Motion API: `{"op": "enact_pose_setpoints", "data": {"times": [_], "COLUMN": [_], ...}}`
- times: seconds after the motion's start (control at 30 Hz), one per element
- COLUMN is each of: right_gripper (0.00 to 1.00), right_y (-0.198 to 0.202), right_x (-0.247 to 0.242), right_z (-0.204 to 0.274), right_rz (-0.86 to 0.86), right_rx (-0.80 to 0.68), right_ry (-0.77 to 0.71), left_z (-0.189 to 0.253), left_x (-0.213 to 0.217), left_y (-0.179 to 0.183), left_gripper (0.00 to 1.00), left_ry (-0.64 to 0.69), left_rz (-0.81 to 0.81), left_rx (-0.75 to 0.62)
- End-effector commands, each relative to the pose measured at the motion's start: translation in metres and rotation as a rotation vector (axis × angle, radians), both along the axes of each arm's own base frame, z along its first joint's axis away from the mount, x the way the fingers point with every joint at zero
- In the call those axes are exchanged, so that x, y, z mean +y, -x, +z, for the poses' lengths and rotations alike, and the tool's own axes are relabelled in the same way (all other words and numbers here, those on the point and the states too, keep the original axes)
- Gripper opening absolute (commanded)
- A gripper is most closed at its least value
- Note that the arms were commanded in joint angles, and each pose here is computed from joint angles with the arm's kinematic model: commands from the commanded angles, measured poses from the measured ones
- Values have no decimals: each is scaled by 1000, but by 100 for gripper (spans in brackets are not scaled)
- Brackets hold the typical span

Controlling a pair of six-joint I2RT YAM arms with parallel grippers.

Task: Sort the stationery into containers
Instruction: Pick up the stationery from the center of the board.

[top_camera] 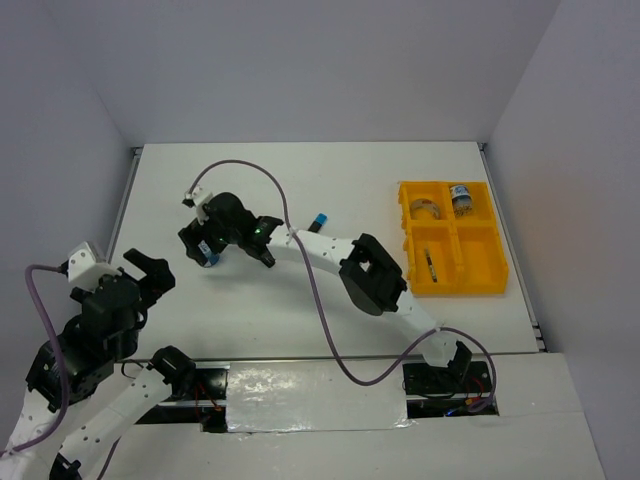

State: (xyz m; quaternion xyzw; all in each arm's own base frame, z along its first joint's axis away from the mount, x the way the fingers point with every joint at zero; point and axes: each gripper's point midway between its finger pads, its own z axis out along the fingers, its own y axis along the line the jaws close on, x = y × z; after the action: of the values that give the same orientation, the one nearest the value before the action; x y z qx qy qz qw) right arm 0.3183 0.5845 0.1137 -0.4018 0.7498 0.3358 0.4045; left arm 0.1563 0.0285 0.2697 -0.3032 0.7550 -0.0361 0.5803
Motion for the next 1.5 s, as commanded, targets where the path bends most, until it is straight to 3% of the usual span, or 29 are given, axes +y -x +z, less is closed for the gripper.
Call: {"op": "enact_pose_setpoints", "data": {"times": [0.0, 0.53, 0.63, 0.67, 0.77, 0.93, 1.0, 1.03, 1.1, 1.13, 1.2, 1.23, 1.27, 1.3, 1.33, 1.4, 1.47], "right_gripper": [100, 97, 63, 47, 36, 30, 30, 29, 28, 28, 27, 27, 27, 27, 27, 26, 26], "right_y": [-20, -11, -11, -11, -4, 3, 6, 7, -11, -13, -48, -55, -64, -89, -90, -99, -99], "right_x": [17, 39, 35, 33, 19, -3, -37, -60, -112, -144, -225, -267, -305, -378, -417, -514, -565], "right_z": [3, -35, -31, -14, -5, 68, 108, 155, 145, 182, 155, 176, 154, 143, 158, 139, 141], "right_rz": [-70, 19, 1, -9, -18, -58, -123, -164, -286, -350, -570, -686, -785, -980, -1084, -1343, -1493], "right_rx": [-73, -83, -122, -142, -167, -252, -287, -324, -318, -332, -306, -280, -236, -197, -176, -168, -187], "right_ry": [-10, 32, 11, -16, -56, -205, -253, -314, -263, -317, -212, -266, -232, -202, -283, -269, -266], "left_z": [9, 8, 9, 9, 8, 8, 8, 8, 9, 9, 10, 9, 10, 9, 9, 8, 7], "left_x": [-8, -16, -17, -17, -18, -20, -20, -20, -21, -21, -22, -24, -24, -25, -25, -28, -30], "left_y": [-9, -15, -15, -15, -16, -17, -17, -17, -17, -16, -17, -17, -18, -18, -18, -20, -22], "left_gripper": [99, 99, 99, 99, 99, 99, 99, 99, 99, 99, 99, 99, 99, 99, 99, 99, 99], "left_ry": [-9, -28, -29, -28, -34, -37, -37, -38, -37, -36, -35, -34, -37, -39, -39, -44, -52], "left_rz": [-26, -71, -76, -77, -84, -95, -97, -97, -102, -105, -113, -119, -122, -123, -125, -137, -150], "left_rx": [-10, -3, -5, -4, -3, 0, 0, 0, -2, -3, -9, -8, -8, -3, -3, 2, 11]}}
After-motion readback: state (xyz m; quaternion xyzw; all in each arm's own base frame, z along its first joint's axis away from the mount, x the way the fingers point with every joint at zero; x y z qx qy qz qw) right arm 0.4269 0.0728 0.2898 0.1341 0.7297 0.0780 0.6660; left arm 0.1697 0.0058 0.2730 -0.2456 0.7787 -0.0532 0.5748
